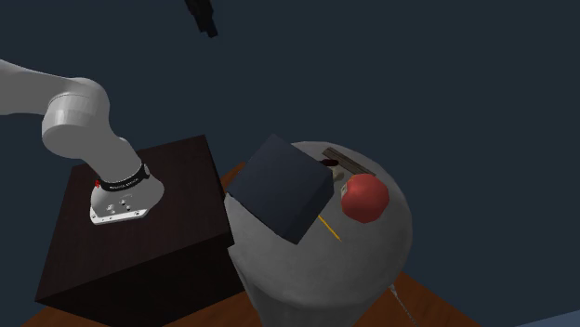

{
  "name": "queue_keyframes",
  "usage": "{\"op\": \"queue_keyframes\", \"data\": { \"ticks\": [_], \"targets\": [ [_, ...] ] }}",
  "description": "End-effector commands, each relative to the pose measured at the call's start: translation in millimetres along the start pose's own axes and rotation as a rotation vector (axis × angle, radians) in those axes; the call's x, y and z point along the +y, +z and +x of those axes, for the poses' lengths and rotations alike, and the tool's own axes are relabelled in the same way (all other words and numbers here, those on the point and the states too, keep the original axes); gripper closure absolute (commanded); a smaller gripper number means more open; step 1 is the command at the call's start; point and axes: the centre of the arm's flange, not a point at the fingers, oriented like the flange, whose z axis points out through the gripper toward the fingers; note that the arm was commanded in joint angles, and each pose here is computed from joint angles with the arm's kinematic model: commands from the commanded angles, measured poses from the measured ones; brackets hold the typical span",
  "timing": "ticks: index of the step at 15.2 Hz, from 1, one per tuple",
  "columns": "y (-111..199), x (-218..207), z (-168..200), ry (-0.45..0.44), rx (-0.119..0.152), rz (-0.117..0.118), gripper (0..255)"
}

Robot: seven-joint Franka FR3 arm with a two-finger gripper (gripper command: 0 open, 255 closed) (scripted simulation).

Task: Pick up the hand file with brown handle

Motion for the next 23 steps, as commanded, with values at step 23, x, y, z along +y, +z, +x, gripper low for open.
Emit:
{"op": "queue_keyframes", "data": {
  "ticks": [23],
  "targets": [
    [259,75,114,-0.177,0.023,0.084,0]
  ]
}}
